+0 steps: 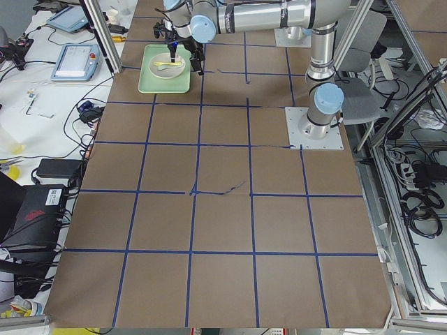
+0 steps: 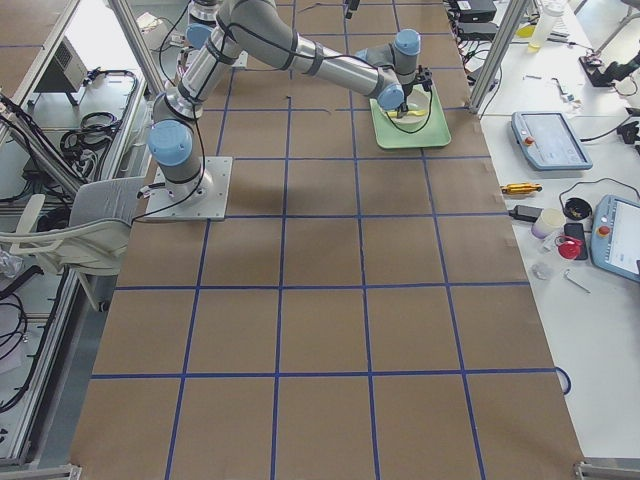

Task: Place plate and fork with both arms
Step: 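Move the right gripper over the plate and lower onto the yellow fork, then close the right gripper on the yellow fork and lift it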

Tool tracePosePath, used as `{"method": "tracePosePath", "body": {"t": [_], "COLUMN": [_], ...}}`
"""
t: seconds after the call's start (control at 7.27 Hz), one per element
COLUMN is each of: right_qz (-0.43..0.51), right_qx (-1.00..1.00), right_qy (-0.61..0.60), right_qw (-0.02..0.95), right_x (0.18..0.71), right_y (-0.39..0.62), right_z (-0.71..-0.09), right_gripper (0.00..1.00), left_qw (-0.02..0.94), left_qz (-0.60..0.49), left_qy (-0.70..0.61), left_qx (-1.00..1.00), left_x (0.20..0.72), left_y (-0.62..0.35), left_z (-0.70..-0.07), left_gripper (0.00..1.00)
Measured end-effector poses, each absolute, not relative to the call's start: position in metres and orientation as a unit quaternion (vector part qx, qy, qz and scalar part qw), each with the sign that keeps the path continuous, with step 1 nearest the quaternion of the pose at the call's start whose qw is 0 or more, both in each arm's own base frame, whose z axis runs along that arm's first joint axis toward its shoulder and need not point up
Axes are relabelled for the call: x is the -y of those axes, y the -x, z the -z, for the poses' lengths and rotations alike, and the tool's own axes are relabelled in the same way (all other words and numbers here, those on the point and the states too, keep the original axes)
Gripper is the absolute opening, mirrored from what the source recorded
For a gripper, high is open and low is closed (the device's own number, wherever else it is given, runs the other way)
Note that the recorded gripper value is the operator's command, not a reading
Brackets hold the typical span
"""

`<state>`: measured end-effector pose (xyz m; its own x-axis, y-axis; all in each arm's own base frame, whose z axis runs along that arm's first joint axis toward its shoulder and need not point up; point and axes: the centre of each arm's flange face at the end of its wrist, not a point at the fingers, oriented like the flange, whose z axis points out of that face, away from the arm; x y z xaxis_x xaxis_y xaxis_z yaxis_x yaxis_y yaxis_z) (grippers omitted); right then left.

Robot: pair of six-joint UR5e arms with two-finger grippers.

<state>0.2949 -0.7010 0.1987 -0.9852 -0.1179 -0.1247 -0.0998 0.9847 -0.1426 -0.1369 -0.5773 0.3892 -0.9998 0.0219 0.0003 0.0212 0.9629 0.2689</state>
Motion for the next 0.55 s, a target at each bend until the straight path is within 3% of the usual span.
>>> {"method": "tracePosePath", "body": {"t": [0.55], "right_qz": [0.065], "right_qx": [-0.994], "right_qy": [0.059], "right_qw": [0.067], "right_x": [0.6988], "right_y": [-0.3015], "right_z": [-0.1935], "right_gripper": [0.46], "left_qw": [0.001], "left_qz": [-0.122], "left_qy": [-0.012], "left_qx": [-0.992], "left_x": [0.5776], "left_y": [0.1369], "left_z": [-0.3835], "left_gripper": [1.0]}}
